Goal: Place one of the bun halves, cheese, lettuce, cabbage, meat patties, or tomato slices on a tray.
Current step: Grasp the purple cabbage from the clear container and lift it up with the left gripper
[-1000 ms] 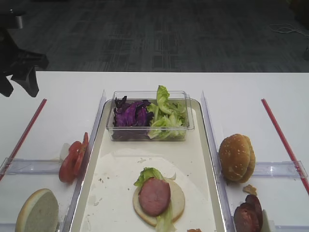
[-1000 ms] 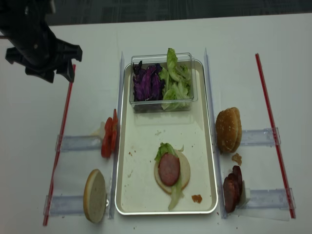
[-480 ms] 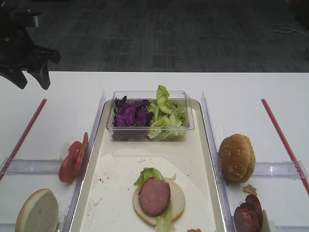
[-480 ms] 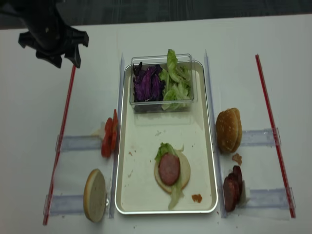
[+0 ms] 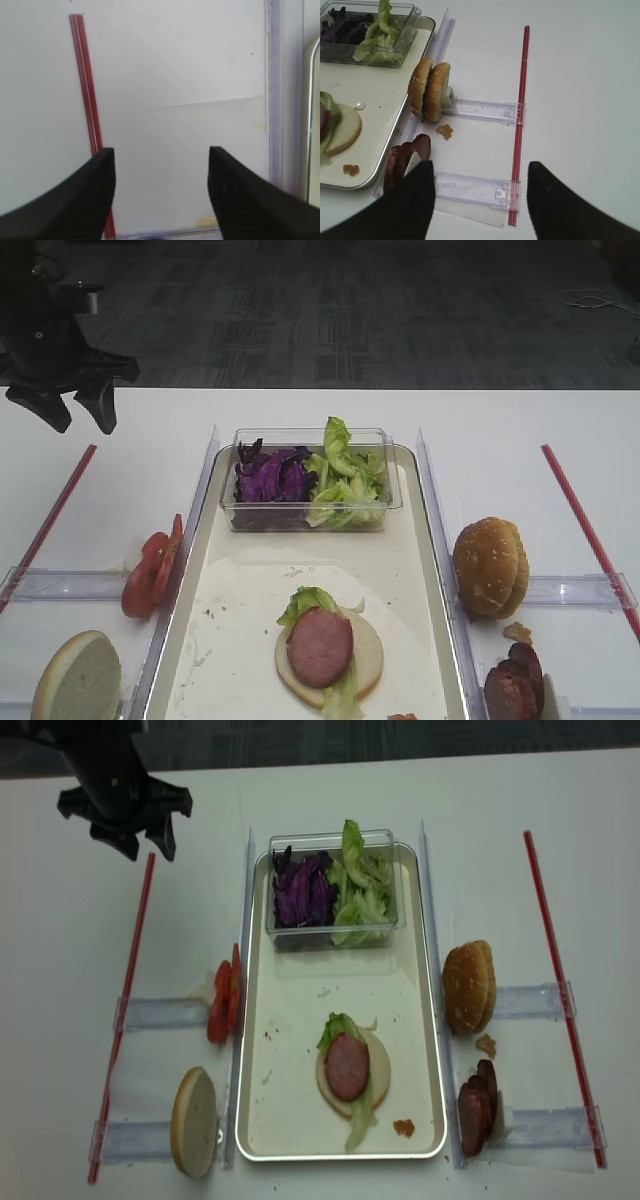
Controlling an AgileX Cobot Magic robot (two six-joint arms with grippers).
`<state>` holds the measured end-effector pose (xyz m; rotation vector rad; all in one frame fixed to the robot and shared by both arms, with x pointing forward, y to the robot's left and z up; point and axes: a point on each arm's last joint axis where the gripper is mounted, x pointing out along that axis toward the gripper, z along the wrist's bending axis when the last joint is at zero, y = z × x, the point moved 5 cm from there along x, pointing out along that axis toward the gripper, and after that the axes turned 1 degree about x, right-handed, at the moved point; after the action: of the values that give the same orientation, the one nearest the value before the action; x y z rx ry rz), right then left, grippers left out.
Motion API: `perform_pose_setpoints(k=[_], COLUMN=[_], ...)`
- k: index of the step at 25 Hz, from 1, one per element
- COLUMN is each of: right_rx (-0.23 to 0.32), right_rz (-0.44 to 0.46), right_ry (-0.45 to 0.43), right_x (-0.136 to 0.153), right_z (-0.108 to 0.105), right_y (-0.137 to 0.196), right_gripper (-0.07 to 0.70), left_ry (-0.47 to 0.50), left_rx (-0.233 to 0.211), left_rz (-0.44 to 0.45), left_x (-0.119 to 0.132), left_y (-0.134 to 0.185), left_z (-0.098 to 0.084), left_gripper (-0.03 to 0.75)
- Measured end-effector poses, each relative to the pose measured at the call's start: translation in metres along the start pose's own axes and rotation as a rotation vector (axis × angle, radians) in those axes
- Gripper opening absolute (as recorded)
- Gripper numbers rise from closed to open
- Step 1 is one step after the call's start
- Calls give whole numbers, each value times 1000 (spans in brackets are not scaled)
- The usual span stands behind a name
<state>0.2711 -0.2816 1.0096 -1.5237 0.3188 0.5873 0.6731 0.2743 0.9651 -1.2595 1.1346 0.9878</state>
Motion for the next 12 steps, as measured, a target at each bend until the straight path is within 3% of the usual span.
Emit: perform_pose_setpoints(k=[12], right_rx=[0], right_rz=[0], right_ry=[0], right_x=[0], right_z=[0], right_y=[0], right_gripper=[430], left_ry=[19], left_rx=[-44], left_rz=[18], left_x=[9], left_y=[-5], left_z=[7], left_gripper=[391])
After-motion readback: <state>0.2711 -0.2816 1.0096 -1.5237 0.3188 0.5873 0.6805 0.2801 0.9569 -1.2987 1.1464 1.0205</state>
